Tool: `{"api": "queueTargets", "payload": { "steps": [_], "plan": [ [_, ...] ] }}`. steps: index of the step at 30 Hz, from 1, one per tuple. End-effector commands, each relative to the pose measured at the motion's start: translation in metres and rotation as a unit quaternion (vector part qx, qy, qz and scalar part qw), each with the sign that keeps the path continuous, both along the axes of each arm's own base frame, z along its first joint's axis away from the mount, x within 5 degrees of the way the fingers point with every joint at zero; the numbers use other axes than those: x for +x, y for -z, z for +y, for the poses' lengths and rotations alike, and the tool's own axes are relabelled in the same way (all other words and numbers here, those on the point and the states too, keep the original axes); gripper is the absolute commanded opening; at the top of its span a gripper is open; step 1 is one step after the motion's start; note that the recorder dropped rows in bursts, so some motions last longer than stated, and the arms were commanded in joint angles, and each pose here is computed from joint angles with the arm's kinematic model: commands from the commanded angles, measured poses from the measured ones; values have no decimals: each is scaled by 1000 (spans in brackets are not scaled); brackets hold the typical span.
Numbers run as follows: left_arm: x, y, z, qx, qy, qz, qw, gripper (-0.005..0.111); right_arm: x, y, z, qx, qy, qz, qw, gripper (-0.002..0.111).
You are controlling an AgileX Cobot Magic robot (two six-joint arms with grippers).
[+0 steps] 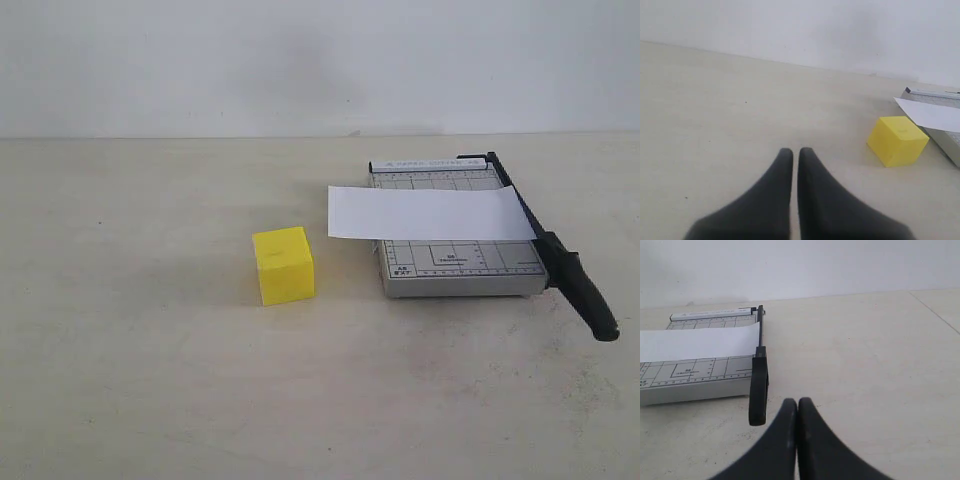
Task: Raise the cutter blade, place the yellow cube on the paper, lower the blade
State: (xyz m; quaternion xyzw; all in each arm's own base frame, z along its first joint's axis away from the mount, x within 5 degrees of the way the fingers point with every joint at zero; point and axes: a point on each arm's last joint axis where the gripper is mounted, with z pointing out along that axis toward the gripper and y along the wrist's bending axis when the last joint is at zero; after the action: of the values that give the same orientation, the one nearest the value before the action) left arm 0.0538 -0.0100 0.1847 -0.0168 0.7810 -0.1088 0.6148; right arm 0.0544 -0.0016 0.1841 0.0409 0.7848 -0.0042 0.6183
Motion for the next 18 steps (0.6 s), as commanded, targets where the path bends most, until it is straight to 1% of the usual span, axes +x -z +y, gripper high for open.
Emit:
{"api": "queueTargets", "payload": {
  "steps": [1,15,16,17,18],
  "plan": [
    [0,-2,0,2,-3,-9,1000,4,0,-1,0,-18,-2,-7,1000,0],
    [0,-2,0,2,-3,-9,1000,4,0,-2,0,-15,-1,-12,1000,0],
    [0,-2,0,2,-3,-9,1000,4,0,-4,0,6,1,-24,1000,0],
    [0,-2,0,2,-3,-9,1000,4,1,-7,2,76,7,-47,996,0],
    [0,-2,0,2,-3,-9,1000,4,2,-11,3,171,17,-71,983,0]
  ]
}}
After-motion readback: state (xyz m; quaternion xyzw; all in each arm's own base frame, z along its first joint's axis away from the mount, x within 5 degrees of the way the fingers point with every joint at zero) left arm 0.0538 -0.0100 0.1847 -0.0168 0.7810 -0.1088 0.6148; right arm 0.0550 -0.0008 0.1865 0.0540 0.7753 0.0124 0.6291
